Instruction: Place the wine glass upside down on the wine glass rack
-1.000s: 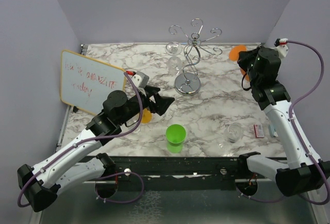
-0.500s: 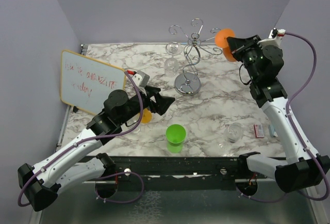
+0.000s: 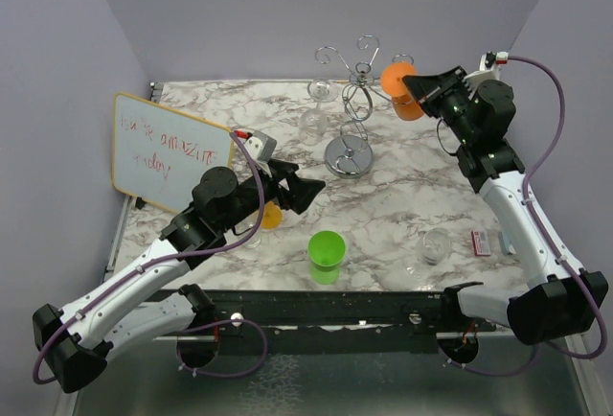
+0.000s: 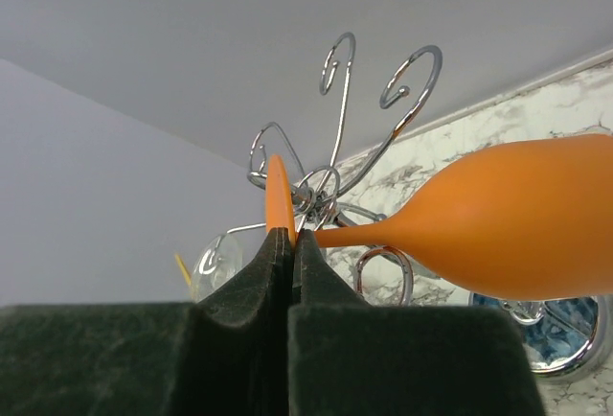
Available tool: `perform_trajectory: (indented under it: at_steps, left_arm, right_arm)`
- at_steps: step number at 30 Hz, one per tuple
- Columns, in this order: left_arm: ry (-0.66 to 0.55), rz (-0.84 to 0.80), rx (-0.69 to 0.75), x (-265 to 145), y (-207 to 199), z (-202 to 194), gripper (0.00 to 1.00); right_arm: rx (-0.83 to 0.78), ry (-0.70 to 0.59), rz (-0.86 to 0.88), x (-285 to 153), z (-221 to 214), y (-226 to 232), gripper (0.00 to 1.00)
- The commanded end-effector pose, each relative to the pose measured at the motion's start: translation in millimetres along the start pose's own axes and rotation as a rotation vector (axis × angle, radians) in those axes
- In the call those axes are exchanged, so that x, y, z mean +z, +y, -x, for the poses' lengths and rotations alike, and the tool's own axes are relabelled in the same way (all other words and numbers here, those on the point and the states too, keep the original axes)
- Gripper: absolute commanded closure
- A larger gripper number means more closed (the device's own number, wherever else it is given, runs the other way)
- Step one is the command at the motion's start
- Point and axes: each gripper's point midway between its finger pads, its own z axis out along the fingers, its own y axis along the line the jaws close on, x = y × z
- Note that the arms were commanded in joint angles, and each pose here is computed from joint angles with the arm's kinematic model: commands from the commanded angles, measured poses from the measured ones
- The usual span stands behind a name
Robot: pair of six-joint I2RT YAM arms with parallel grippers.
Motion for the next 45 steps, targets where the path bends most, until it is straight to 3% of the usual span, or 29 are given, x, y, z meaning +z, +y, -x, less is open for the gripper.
perform_trajectory:
  at_steps: [1, 6, 17, 42, 45]
  left_arm:
    - [-0.02, -0.006, -0.008, -3.8, -3.9, 8.4, 0.14]
    - [-0.038, 0.013, 0.018, -8.1, -2.5, 17.9, 0.14]
    - [-0.032, 0.022, 0.004, -8.5, -0.4, 14.2, 0.14]
    - [-0.018, 0.034, -0.007, -5.0, 2.5, 9.2, 0.14]
    - [-0.012, 0.037, -0.005, -4.1, 3.2, 8.5, 0.14]
  right_arm:
    - [0.001, 0.089, 0.047, -6.6, -12.5, 12.1, 0.99]
    - [-0.021, 0.19, 0.042, -6.5, -25.5, 13.2, 0.99]
    - [-0.012, 0.226, 0.025, -11.3, -31.4, 11.8, 0.99]
    - [-0.031, -0.036, -0.232, -26.7, 14.6, -27.5, 0.99]
    - [-0.028, -0.028, -0.24, -24.1, 11.6, -31.0, 0.96]
